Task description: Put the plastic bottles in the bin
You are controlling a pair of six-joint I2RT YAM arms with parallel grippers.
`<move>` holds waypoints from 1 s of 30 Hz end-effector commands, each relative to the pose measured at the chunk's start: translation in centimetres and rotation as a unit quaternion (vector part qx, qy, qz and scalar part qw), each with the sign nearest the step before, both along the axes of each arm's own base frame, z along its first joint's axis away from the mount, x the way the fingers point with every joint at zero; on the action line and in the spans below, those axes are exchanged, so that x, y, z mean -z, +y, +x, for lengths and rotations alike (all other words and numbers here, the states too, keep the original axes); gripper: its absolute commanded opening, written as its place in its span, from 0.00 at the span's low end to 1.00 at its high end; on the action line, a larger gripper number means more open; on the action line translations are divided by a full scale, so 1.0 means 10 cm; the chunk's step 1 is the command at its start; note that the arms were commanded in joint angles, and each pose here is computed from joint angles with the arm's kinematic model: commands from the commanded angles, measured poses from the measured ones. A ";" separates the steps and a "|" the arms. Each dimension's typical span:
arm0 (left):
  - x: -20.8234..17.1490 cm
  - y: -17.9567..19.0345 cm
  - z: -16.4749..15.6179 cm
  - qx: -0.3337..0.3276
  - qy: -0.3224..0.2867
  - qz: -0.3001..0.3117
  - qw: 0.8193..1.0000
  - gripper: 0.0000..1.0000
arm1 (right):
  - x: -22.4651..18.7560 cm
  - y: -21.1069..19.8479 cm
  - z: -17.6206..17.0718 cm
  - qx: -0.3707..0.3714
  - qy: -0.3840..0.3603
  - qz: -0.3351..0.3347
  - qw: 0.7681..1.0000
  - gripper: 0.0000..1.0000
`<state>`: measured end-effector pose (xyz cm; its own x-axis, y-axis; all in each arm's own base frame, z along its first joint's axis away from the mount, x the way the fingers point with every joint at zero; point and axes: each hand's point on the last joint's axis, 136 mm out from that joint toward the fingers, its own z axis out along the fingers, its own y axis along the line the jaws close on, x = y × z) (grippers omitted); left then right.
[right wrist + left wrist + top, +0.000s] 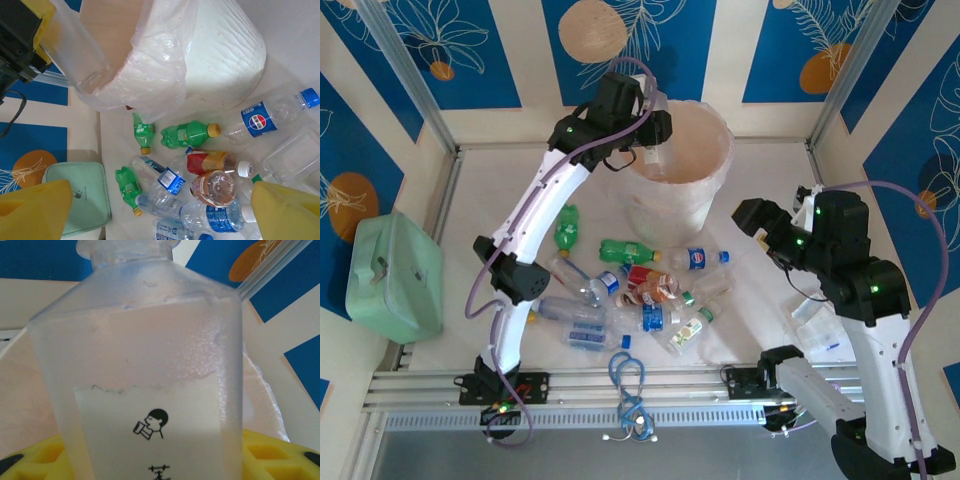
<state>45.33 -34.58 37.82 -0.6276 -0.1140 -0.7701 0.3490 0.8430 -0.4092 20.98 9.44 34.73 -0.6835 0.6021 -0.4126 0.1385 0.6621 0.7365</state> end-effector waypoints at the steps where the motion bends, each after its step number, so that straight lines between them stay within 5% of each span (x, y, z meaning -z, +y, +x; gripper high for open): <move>1: 0.18 -0.04 0.02 -0.002 0.011 0.023 1.000 0.52 | 0.08 0.02 -0.05 -0.010 0.014 0.005 1.000 0.92; 5: 0.30 -0.06 0.05 -0.006 0.023 0.029 0.999 0.54 | 0.10 0.01 -0.05 -0.007 0.019 0.005 1.000 0.92; 10: 0.40 -0.05 0.06 -0.015 0.037 0.031 0.999 0.74 | 0.14 -0.03 -0.04 0.002 0.027 -0.001 1.000 0.92; 15: 0.30 -0.08 0.05 -0.012 0.030 0.016 0.999 0.79 | 0.18 -0.06 -0.02 0.010 0.038 -0.002 0.999 0.92; 22: -0.15 -0.05 -0.09 -0.012 0.004 -0.036 0.999 0.81 | 0.20 -0.09 0.02 0.017 0.047 -0.006 0.999 0.92; 30: -1.01 0.38 -0.61 -0.008 -0.086 -0.067 0.994 0.87 | 0.50 -0.17 0.02 0.040 0.112 -0.037 0.992 0.89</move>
<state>42.42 -33.13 40.65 -0.6171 -0.1646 -0.7695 0.3346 0.8302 -0.4459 21.74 8.29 31.44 -0.7034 0.6286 -0.3319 0.2813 0.6749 0.6821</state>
